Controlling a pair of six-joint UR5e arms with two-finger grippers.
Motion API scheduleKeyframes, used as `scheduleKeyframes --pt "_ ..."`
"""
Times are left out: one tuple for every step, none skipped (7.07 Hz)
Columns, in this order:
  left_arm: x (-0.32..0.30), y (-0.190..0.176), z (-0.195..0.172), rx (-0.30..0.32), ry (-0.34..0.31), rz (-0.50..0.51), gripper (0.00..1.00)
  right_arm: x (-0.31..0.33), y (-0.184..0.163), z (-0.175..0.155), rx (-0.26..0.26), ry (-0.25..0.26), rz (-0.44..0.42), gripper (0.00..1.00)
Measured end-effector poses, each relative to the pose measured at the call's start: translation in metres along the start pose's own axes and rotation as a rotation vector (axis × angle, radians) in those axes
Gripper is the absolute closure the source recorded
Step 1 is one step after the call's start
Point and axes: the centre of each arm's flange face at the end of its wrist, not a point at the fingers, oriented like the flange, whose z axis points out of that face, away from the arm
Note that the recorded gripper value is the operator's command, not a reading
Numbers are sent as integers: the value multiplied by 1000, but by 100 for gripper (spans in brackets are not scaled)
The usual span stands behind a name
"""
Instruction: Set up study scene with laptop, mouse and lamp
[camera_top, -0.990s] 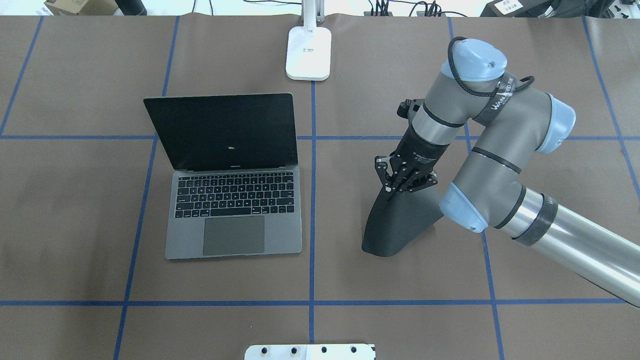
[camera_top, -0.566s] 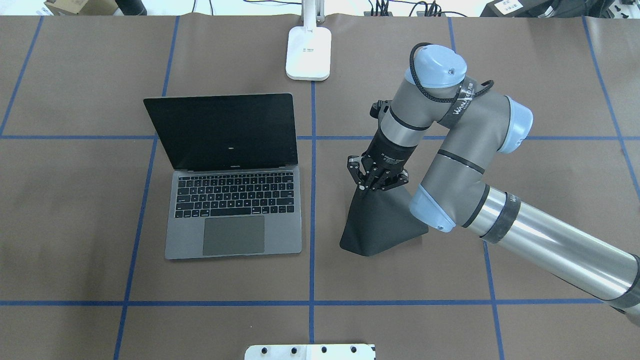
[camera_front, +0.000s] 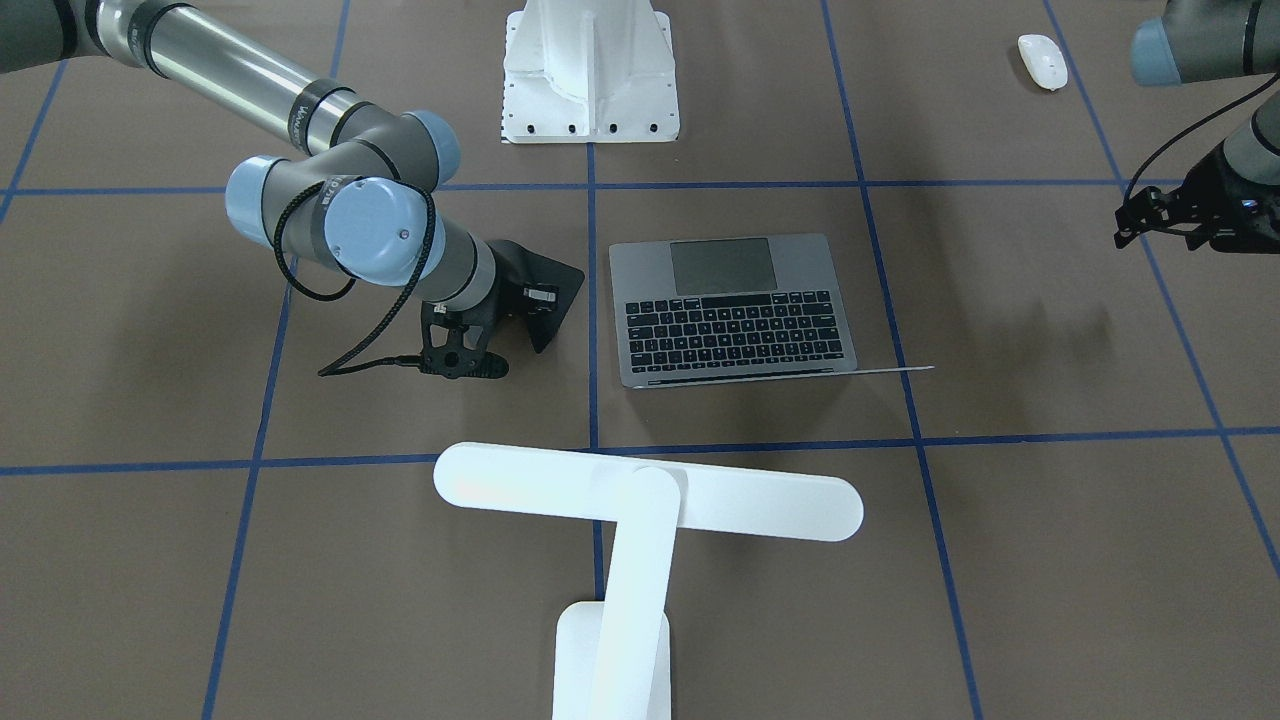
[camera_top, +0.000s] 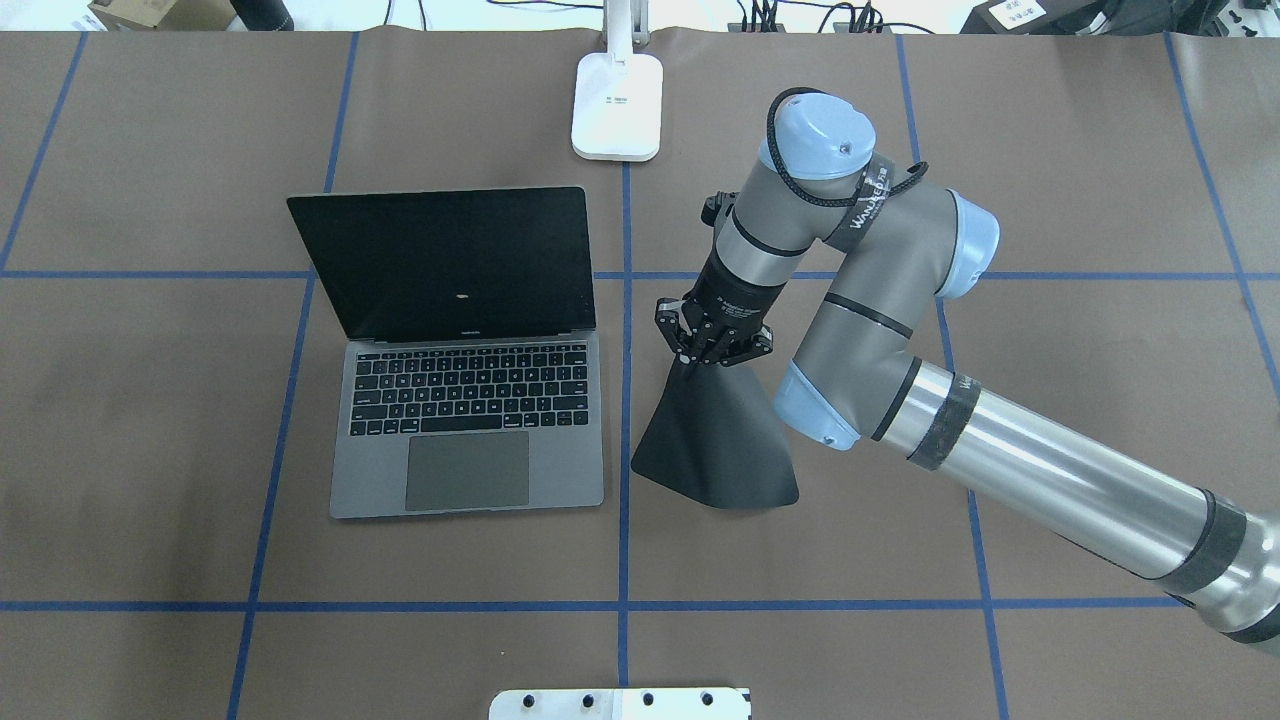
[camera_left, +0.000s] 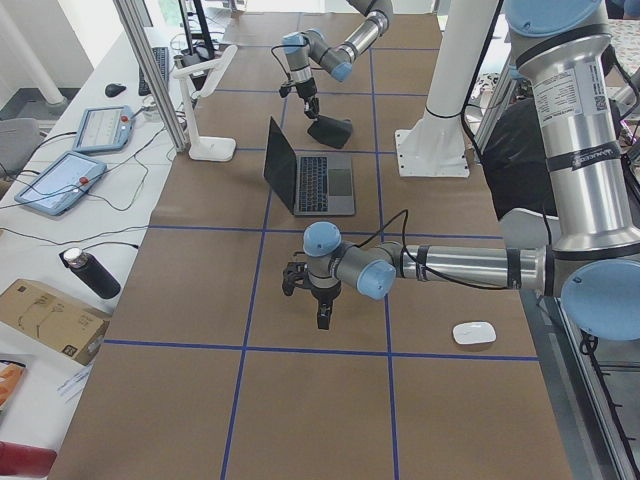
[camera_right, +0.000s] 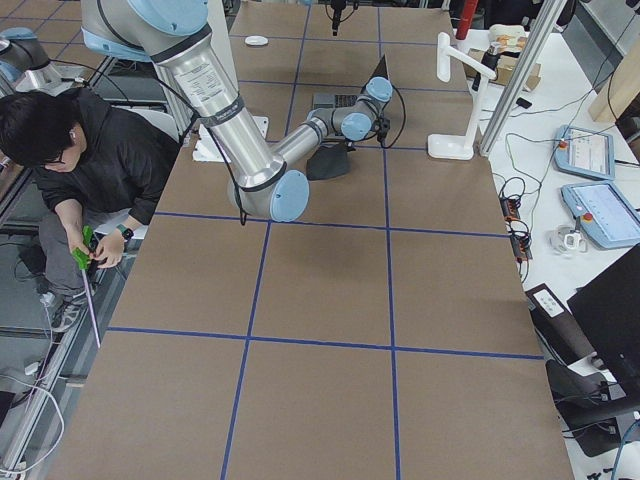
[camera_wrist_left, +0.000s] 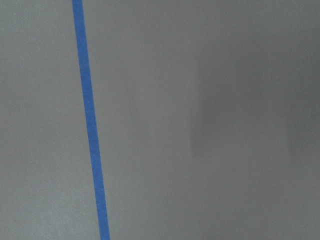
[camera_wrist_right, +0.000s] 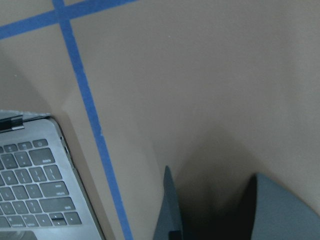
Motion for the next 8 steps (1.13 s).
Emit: scheduleKeyframes --pt "1 -1 0 1 1 1 0 -2 -5 3 23 4 -3 100" --pt "2 -2 -1 3 2 2 0 -1 -10 12 43 3 -17 100" --pt "3 -4 -1 5 2 2 0 2 -14 23 68 0 -38 100" --pt "3 -5 0 4 2 1 0 4 -16 30 87 -1 -53 100" --pt "1 -6 2 1 1 -2 0 5 -18 32 96 0 -76 100" --pt "0 -6 4 -2 -1 -5 0 6 -18 34 100 3 -127 100" --pt "0 -6 5 -3 -1 -6 0 8 -17 35 100 7 -187 100" --pt "-1 -7 5 -3 -2 -7 0 10 -16 36 99 12 -255 100"
